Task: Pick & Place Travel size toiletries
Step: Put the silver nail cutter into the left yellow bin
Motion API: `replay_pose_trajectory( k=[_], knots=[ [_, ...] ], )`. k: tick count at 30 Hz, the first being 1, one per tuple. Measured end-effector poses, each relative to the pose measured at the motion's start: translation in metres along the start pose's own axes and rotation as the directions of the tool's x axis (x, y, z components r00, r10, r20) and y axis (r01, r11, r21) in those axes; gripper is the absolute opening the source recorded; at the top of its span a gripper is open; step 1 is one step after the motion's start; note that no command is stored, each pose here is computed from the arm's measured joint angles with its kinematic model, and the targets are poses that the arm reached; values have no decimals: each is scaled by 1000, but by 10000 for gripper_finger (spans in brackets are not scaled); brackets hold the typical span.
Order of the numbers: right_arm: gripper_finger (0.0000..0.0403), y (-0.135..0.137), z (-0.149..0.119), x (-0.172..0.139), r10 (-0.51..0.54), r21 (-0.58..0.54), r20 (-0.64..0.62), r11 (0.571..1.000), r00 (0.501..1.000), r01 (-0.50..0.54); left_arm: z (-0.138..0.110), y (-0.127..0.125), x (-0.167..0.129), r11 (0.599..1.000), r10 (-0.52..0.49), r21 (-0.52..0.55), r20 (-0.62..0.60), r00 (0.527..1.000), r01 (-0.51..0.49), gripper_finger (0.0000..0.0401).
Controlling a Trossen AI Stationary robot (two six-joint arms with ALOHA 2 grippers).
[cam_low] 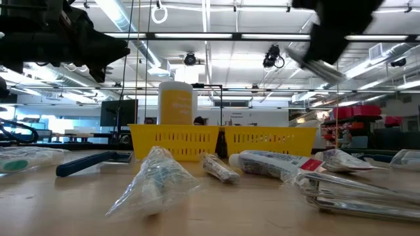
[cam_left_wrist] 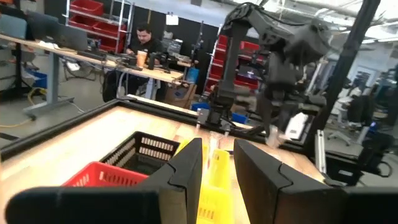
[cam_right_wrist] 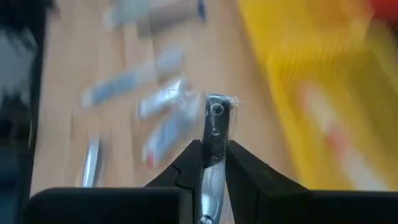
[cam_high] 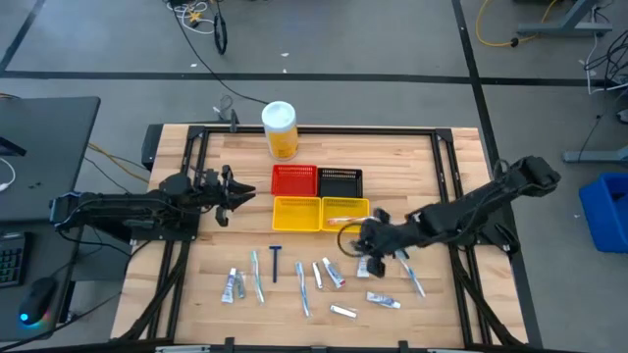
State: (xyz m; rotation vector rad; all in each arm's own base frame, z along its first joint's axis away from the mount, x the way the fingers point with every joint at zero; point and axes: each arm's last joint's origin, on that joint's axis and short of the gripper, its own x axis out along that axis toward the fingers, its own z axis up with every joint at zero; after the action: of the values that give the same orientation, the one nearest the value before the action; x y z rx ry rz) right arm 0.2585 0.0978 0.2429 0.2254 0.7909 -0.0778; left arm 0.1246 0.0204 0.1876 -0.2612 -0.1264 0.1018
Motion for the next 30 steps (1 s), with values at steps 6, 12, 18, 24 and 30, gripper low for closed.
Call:
replay_pose_trajectory(
  k=[6, 12, 18, 24, 30],
  knots=[
    [56, -23, 34, 4, 11, -95, 202, 995, 979, 8, 0, -9, 9, 996, -88, 22, 34, 996, 87, 100],
    [56, -49, 50, 7, -46, -45, 267, 997, 962, 61, 8, -22, 30, 985, -126, 120, 13, 992, 123, 100],
    [56, -63, 61, 7, -51, -65, 327, 995, 944, 77, 27, -37, 73, 966, -101, 234, -56, 993, 111, 119],
    [55, -69, 74, 3, -7, -86, 433, 995, 902, 49, 27, -40, 115, 951, -8, 301, -190, 982, 66, 175],
    [55, -75, 84, 3, -18, -94, 512, 993, 859, 77, 14, -40, 147, 939, 26, 339, -247, 969, 62, 212]
  ],
)
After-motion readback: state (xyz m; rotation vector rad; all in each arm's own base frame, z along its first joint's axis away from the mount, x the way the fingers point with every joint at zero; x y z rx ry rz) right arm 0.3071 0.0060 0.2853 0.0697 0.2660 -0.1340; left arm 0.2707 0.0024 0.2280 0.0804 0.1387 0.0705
